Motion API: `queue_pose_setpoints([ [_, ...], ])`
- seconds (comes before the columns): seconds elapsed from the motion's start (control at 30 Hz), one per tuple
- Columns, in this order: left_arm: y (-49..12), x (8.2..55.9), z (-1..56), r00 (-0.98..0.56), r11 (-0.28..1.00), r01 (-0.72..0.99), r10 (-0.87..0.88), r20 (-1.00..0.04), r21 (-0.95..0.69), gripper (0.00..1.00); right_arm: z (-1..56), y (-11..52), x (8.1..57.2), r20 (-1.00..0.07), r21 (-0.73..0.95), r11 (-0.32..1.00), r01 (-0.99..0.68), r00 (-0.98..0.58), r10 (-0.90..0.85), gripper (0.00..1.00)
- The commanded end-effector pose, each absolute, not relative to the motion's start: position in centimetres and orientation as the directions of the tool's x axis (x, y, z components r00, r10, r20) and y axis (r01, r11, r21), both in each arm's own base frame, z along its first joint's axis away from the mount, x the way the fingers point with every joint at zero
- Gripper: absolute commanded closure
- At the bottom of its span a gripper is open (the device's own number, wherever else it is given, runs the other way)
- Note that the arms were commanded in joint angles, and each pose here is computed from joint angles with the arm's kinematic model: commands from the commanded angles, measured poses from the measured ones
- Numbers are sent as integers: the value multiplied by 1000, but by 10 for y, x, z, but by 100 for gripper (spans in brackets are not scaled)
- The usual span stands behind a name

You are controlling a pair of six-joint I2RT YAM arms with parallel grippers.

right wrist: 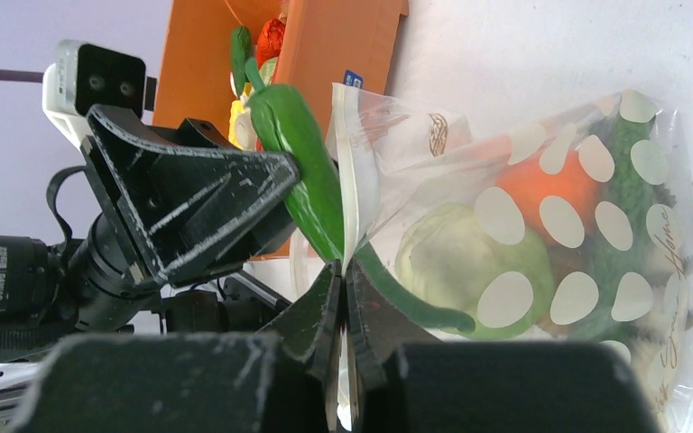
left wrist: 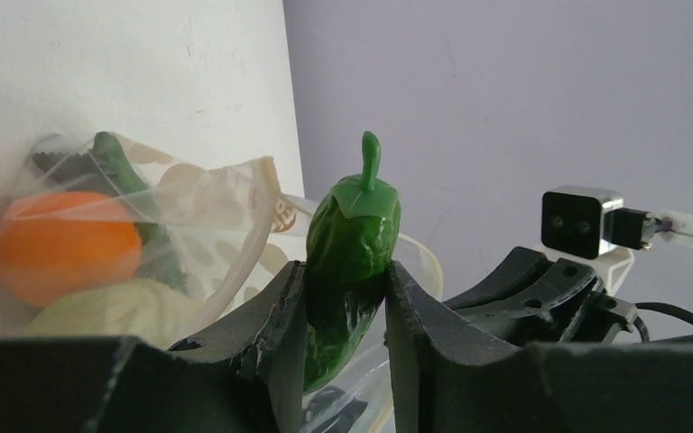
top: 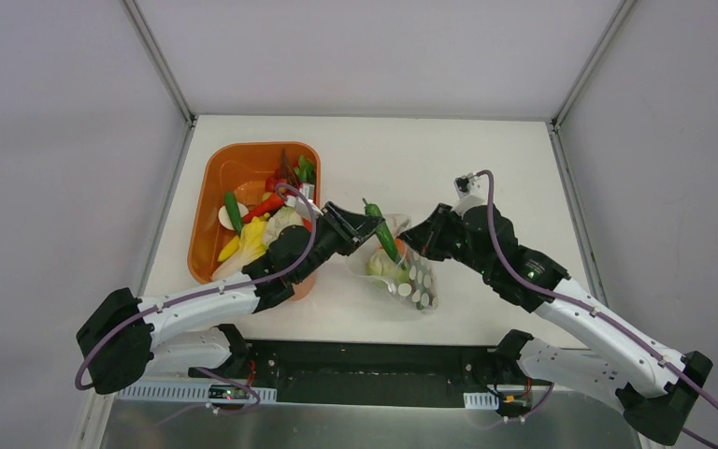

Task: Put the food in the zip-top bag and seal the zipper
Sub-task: Place the fake vegetable in the zipper food storage bag.

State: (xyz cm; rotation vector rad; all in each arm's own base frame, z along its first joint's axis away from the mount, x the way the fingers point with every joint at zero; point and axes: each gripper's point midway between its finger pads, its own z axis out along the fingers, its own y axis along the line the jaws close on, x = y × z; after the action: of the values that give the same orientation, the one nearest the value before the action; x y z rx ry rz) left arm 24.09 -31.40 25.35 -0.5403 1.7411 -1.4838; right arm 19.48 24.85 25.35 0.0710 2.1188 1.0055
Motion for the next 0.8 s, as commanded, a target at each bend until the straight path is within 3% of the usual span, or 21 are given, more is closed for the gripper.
queue_pose_setpoints([
  [0.0, -323, 229, 264, -642, 207, 152, -723, -256, -966, 82, 272, 248, 201, -640, 698, 661, -274, -654, 404, 95],
  [0.5, -346, 206, 253, -736, 341, 167, -582, -347, -925, 63, 272, 244, 205, -641, 699, 668, -254, -637, 429, 95],
  [0.77, -353, 195, 240, -768, 395, 179, -517, -378, -901, 57, 272, 244, 205, -640, 699, 669, -251, -638, 430, 95],
])
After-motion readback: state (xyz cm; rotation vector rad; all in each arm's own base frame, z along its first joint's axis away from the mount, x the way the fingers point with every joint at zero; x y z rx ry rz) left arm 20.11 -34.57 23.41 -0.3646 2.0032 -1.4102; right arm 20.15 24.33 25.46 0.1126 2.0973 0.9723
